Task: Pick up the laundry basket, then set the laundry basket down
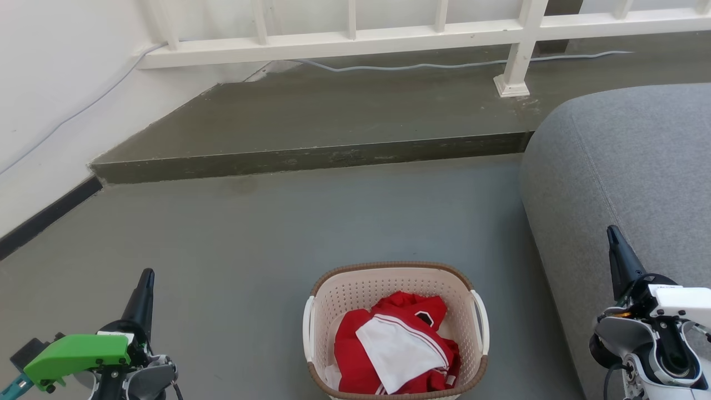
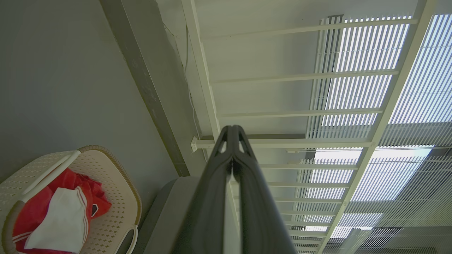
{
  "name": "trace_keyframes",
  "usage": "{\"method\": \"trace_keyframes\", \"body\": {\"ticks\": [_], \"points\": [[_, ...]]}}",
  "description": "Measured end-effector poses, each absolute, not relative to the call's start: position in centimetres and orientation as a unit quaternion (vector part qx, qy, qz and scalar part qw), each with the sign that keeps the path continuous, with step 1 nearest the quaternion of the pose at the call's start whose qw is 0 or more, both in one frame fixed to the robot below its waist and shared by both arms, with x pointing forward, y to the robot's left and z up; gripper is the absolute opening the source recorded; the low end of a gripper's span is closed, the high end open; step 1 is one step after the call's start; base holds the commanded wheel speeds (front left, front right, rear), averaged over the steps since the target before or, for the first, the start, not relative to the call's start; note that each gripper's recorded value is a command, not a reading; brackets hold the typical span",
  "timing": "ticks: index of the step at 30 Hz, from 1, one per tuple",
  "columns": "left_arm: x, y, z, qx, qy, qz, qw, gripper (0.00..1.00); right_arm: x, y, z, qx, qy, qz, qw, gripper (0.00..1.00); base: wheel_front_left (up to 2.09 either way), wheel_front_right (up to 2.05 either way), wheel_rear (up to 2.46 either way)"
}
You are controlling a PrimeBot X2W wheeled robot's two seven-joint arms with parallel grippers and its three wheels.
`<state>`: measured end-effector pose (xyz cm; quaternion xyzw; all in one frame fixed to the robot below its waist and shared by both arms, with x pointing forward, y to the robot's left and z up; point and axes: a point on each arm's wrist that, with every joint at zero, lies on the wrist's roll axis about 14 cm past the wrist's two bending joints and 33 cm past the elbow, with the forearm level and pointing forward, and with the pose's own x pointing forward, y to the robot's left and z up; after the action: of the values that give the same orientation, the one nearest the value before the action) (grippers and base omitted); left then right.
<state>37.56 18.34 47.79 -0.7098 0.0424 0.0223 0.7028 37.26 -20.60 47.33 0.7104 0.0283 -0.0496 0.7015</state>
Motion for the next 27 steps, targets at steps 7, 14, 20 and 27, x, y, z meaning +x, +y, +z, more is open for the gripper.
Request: {"method": "trace_keyframes", "body": {"ticks": [7, 14, 20, 27], "points": [[37.56, 18.36, 47.79, -0.710, 0.042, 0.023, 0.703, 0.00, 37.26, -20.60, 47.34, 0.710, 0.028, -0.049, 0.701, 0.00, 0.00, 0.00, 0.00], [37.56, 18.42, 47.79, -0.710, 0.042, 0.023, 0.703, 0.00, 37.27, -20.60, 47.37, 0.710, 0.028, -0.049, 0.702, 0.00, 0.00, 0.00, 0.00], [37.57, 18.47, 47.79, -0.710, 0.041, 0.024, 0.703, 0.00, 37.28, -20.60, 47.39, 0.710, 0.028, -0.049, 0.702, 0.00, 0.00, 0.00, 0.00], [37.57, 18.50, 47.80, -0.710, 0.041, 0.024, 0.703, 0.00, 37.28, -20.60, 47.40, 0.710, 0.028, -0.049, 0.702, 0.00, 0.00, 0.00, 0.00]]}}
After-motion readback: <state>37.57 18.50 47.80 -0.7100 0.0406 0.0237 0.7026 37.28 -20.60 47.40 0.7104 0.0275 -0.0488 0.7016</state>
